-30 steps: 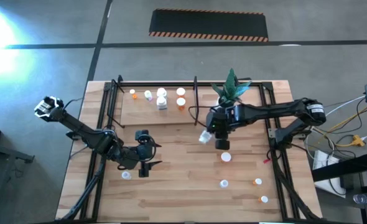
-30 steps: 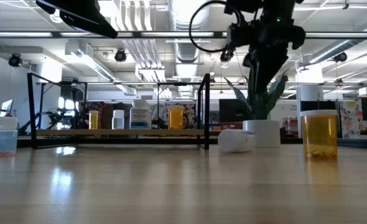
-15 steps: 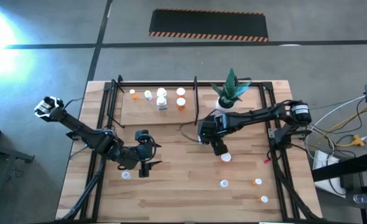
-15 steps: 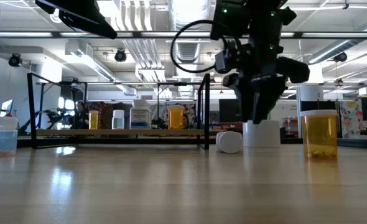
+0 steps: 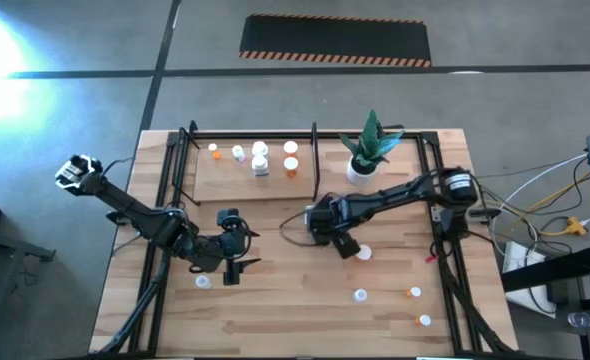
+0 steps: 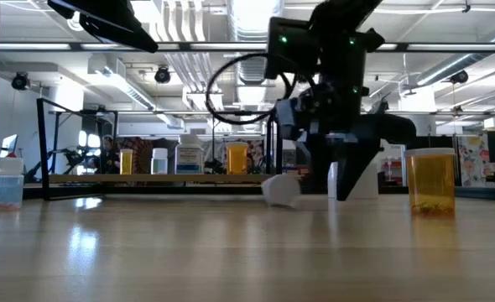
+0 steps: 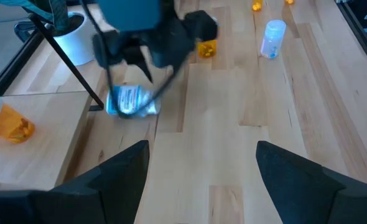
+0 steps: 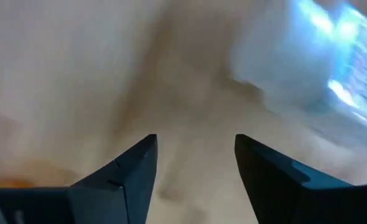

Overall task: Pick and place medicine bottles onto shelf by color
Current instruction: Put the white blue medicine container on the shelf

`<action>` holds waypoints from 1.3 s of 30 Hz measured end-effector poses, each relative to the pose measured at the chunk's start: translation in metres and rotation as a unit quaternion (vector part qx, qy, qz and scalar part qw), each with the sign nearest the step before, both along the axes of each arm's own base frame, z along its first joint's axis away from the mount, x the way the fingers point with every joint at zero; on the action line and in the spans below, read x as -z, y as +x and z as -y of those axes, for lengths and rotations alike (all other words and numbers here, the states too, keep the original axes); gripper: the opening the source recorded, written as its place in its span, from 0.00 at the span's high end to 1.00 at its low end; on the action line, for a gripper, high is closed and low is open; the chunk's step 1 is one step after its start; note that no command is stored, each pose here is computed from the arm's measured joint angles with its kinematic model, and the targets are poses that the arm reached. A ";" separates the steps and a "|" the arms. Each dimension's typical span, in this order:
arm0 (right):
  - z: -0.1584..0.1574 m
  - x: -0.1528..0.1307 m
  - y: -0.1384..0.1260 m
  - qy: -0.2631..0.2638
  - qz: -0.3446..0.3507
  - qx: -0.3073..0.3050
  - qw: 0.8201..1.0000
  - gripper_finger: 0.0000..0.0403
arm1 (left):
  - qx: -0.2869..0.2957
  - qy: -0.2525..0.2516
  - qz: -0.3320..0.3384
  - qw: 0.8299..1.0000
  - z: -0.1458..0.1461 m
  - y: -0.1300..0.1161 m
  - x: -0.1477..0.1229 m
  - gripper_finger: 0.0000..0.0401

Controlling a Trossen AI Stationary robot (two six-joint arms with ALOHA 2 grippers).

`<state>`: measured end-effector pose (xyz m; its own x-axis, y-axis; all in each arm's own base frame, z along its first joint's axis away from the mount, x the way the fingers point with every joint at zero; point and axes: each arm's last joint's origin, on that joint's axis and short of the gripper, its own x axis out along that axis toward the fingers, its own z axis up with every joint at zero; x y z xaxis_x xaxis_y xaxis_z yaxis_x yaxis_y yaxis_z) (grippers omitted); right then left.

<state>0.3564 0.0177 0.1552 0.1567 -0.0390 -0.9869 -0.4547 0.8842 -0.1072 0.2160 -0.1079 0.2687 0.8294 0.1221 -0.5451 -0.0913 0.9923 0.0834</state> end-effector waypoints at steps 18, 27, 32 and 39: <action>-0.016 -0.037 0.047 -0.148 0.011 -0.178 0.973 0.49 | 0.008 -0.006 -0.004 1.000 0.001 0.000 0.000 0.30; 0.020 -0.010 0.054 -0.158 -0.043 -0.204 0.965 0.49 | 0.008 -0.005 -0.004 1.000 0.001 0.000 0.001 0.31; 0.004 -0.007 0.056 -0.155 -0.035 -0.209 0.965 0.49 | 0.008 -0.005 -0.004 1.000 0.001 0.000 0.001 0.31; -0.049 -0.016 0.063 -0.064 0.073 -0.165 0.981 0.49 | 0.008 -0.005 -0.004 1.000 0.001 0.000 0.001 0.30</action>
<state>0.4196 0.0671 0.1714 0.3209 -0.0849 -0.9433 -0.6860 0.6659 -0.2932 0.2158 -0.1085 0.2679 0.8265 0.1027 -0.5535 -0.0742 0.9945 0.0737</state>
